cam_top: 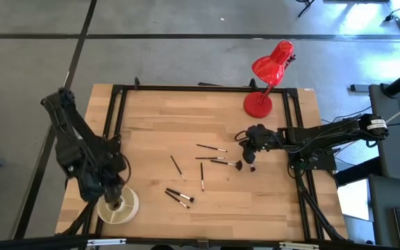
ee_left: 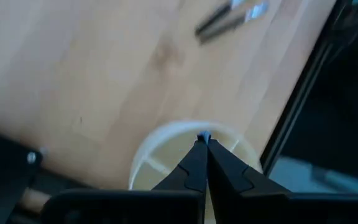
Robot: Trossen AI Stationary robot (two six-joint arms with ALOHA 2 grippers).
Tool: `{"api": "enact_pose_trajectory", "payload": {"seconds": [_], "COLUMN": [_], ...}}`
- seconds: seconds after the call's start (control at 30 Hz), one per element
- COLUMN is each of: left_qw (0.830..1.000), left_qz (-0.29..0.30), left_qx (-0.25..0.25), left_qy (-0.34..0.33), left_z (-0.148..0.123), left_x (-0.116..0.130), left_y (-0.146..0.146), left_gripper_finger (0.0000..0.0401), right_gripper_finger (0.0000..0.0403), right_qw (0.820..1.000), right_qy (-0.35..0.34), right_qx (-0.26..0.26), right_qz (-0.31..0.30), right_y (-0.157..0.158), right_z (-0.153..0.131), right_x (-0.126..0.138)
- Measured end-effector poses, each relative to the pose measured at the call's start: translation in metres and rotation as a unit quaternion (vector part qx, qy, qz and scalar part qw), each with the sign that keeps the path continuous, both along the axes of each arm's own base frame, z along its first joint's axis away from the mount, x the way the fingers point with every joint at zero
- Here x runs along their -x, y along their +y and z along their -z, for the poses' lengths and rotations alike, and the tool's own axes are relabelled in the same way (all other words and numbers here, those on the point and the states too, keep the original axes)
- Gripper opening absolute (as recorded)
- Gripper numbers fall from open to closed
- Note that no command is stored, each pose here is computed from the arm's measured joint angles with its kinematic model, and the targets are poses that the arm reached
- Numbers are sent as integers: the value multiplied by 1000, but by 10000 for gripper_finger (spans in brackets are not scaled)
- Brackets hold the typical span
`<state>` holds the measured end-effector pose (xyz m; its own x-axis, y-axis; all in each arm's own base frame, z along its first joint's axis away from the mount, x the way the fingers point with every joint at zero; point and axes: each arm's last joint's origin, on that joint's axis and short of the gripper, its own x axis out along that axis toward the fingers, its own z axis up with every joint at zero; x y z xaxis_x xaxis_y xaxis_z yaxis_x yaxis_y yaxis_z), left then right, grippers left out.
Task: Pick & Place Makeup Brushes
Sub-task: Put the black eyeshadow brush into the makeup organizer
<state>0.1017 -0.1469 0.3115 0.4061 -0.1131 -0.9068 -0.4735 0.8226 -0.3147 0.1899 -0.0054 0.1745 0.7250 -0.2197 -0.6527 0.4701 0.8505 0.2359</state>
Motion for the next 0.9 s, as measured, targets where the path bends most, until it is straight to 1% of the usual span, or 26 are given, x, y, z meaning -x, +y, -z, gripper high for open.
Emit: {"api": "enact_pose_trajectory", "payload": {"seconds": [0.1, 0.3, 0.47, 0.7, 0.77, 0.8, 0.87, 0.9], "left_qw": [1000, 998, 997, 997, 997, 995, 987, 981], "left_qz": [5, -44, -63, -76, -76, -76, -70, -66], "left_qx": [-7, 8, 20, 8, -13, -36, -106, -141], "left_qy": [25, 43, 36, 0, -25, -47, -100, -116], "left_z": [7, 12, 11, 7, 4, 2, 0, -1], "left_x": [-1, -3, -2, -5, -8, -10, -18, -24], "left_y": [-10, -17, -15, -8, 0, 5, 15, 21], "left_gripper_finger": [3, 14, 50, 105, 117, 121, 128, 131], "right_gripper_finger": [20, 20, 20, 20, 20, 20, 20, 20], "right_qw": [1000, 1000, 1000, 999, 999, 999, 998, 998], "right_qy": [0, 0, -15, -36, -40, -42, -50, -54], "right_qx": [1, 4, 9, 20, 22, 24, 30, 30], "right_qz": [-1, -3, -8, -16, -17, -18, -22, -21], "right_y": [0, 0, 0, 0, 0, 0, -1, -1], "right_z": [0, 0, -3, -6, -7, -7, -9, -9], "right_x": [0, 0, -2, -5, -6, -6, -7, -8]}}
